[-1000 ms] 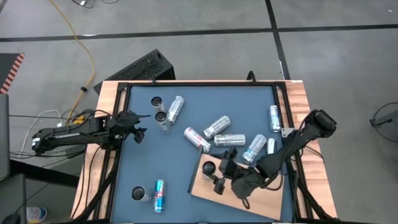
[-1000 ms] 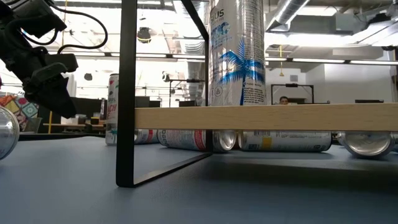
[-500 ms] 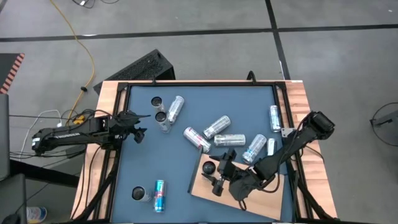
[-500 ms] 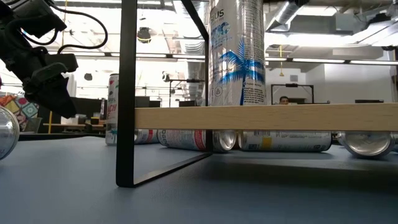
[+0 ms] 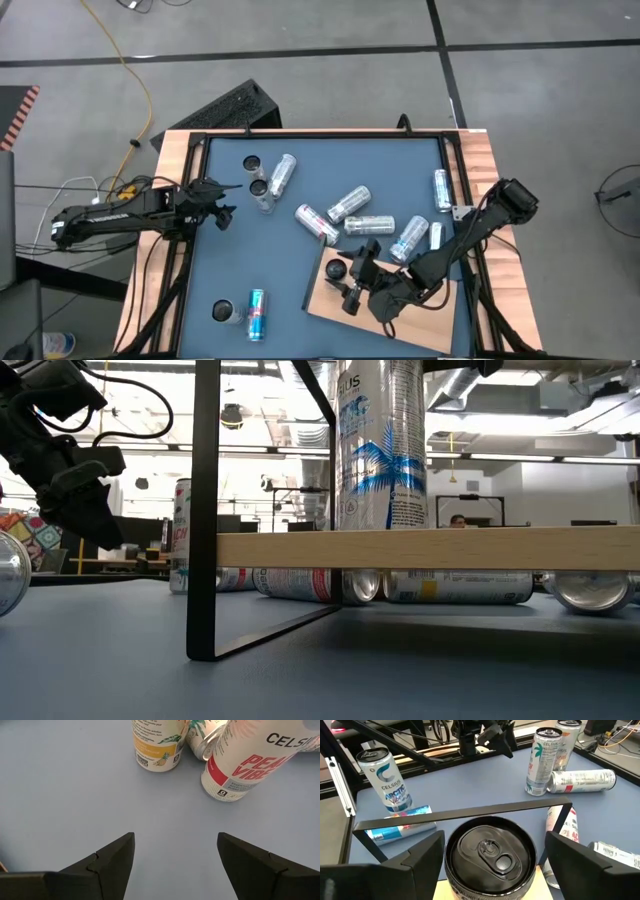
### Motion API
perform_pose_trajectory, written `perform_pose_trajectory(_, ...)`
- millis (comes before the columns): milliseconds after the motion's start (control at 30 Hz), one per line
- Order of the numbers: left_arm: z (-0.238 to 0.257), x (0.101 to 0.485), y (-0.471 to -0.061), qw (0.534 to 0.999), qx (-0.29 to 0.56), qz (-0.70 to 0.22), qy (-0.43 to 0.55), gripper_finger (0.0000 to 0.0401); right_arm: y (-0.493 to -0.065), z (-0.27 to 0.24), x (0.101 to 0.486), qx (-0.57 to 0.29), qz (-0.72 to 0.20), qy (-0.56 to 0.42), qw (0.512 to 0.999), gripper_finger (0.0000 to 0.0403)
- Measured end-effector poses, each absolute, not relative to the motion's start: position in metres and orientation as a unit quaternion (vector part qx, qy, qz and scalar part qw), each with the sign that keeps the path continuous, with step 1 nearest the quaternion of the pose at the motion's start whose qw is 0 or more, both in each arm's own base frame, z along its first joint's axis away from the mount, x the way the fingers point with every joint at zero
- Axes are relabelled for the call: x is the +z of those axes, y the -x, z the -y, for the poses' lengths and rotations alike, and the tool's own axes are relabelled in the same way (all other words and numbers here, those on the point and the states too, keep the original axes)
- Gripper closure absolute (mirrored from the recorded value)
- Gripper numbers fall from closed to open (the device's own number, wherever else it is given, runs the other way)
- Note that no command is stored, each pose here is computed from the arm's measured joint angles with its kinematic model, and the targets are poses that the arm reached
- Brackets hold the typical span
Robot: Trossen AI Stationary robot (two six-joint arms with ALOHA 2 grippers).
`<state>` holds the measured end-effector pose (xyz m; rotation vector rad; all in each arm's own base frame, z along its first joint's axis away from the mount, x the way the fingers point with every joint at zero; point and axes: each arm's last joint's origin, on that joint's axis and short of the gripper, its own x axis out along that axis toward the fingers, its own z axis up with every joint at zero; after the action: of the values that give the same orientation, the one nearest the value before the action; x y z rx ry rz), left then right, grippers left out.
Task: Place canned beverage on shelf
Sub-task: Put the top white blue soda can on the shelf
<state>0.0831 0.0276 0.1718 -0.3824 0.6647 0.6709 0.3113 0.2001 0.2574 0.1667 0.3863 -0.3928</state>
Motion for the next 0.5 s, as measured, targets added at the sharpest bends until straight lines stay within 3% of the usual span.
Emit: perform_pose_trajectory(500,-0.0276,0.1717,-0.0831,0.873,0.321,-0.318,0.183,0.0131,-0.3104,-0.2008,0.2554,-0.171,-0.214,-0.062,0.960,0.0184)
